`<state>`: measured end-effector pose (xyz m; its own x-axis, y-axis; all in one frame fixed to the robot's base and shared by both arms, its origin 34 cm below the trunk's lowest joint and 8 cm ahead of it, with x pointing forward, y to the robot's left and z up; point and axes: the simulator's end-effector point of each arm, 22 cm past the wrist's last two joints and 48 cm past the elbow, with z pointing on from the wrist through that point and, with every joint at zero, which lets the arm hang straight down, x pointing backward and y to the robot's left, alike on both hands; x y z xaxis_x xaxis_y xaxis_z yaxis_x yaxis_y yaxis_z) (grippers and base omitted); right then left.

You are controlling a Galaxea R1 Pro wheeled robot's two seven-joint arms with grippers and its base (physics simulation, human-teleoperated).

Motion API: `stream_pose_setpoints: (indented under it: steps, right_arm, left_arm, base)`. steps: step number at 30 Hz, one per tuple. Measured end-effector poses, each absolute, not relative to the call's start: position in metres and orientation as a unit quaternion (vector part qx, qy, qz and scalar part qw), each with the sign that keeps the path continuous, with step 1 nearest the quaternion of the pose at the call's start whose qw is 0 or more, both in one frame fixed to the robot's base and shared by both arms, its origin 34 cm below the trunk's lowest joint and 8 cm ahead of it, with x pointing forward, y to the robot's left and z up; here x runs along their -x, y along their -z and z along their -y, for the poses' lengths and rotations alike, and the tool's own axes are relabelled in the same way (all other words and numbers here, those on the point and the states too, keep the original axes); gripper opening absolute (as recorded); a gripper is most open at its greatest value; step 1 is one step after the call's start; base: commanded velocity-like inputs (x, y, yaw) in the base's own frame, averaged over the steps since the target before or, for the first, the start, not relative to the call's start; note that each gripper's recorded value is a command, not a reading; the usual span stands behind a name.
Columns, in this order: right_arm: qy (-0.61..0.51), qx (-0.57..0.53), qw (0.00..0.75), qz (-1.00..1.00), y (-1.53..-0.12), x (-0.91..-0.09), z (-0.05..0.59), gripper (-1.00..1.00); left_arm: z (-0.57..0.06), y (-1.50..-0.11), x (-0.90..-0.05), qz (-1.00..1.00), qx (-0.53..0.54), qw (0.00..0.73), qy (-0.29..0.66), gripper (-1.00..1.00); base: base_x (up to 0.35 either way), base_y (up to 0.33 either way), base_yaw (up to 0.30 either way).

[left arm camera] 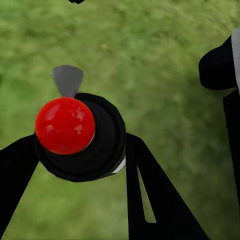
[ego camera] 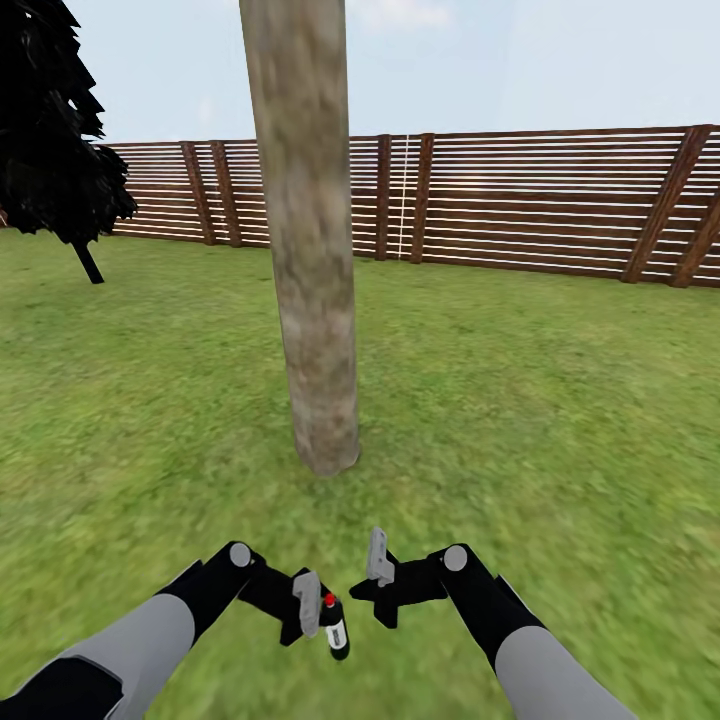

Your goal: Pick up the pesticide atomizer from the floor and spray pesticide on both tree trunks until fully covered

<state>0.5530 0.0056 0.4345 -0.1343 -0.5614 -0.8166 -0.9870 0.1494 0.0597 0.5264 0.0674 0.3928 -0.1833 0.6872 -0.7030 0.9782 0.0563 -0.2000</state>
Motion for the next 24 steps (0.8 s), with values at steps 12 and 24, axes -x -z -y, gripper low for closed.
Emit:
stream_pose_setpoints:
  steps: [12,24]
  right_arm:
    - [-0.319,0.568,0.332,-0.682,-0.434,-0.553,-0.004,-1.0]
    - [-0.319,0.568,0.332,-0.683,-0.434,-0.554,-0.004,-1.0]
  left_arm:
    - [-0.059,-0.397,-0.528,-0.688,-0.603,0.224,0.336,-1.0]
    - [-0.046,-0.4,-0.525,-0.682,-0.605,0.227,0.343,-1.0]
  base:
    - [0.0,0.0,0.0]
    - [0.0,0.0,0.0]
